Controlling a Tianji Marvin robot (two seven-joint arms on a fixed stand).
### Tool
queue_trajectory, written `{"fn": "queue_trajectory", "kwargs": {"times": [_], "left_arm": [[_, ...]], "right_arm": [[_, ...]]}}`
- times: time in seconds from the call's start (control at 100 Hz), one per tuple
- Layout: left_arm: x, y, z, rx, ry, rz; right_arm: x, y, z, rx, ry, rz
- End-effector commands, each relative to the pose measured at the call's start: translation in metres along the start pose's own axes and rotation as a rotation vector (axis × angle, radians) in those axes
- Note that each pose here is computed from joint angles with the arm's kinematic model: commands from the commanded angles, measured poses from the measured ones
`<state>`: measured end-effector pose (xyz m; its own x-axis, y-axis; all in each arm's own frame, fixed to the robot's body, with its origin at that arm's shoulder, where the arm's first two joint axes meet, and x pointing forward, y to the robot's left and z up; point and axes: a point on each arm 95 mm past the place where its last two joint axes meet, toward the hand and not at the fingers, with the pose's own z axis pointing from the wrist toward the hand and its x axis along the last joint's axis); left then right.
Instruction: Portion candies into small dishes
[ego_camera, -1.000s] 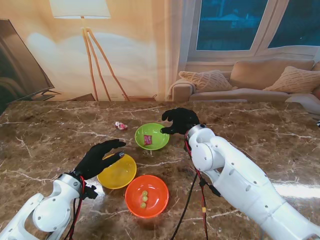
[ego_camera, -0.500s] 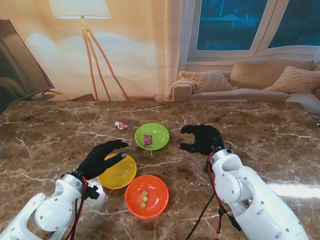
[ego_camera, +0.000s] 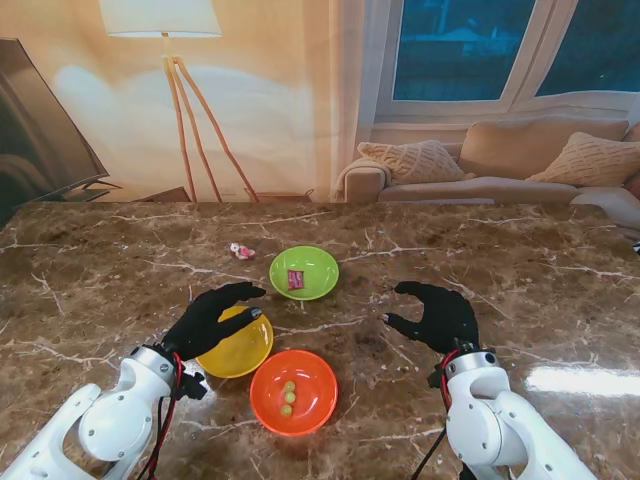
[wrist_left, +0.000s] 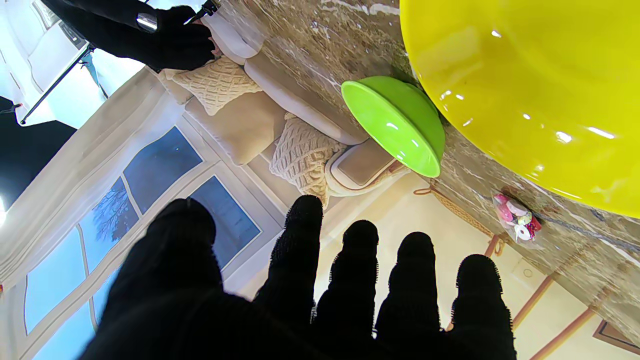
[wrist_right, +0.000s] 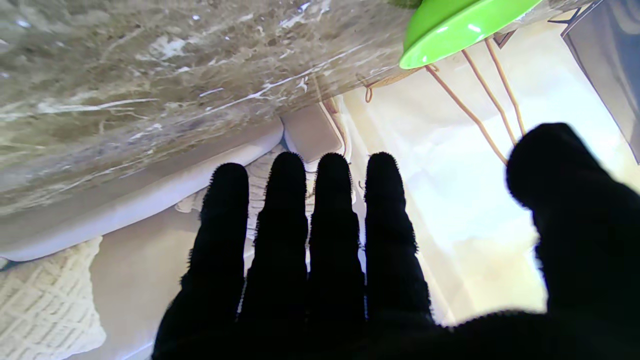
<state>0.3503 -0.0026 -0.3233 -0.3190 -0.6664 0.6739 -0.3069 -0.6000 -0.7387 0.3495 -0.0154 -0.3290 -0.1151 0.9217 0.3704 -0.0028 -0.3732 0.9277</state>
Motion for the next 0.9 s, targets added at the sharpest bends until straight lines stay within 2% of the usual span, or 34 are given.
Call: {"fn": "queue_trajectory", "kwargs": {"times": [0.0, 0.22, 0.33, 0.64, 0.89], "left_arm": [[-0.001, 0.004, 0.001, -0.009, -0.007, -0.006], [-0.002, 0.008, 0.008, -0.037, -0.008, -0.018], [0.001, 0.0, 0.013, -0.05, 0.003, -0.007], [0.01, -0.058, 0.02, -0.044, -0.013, 0.092], [-0.002, -0.101, 0.032, -0.072, -0.085, 0.145]], "right_arm": [[-0.003, -0.011, -0.01, 0.04, -0.013, 0.007], [-0.005, -0.01, -0.015, 0.02, -0.011, 0.012], [-0.004, -0.007, -0.013, 0.012, -0.002, 0.013], [-0.002, -0.004, -0.01, -0.014, -0.006, 0.035], [-0.002, -0.005, -0.009, -0.027, -0.016, 0.043]]}}
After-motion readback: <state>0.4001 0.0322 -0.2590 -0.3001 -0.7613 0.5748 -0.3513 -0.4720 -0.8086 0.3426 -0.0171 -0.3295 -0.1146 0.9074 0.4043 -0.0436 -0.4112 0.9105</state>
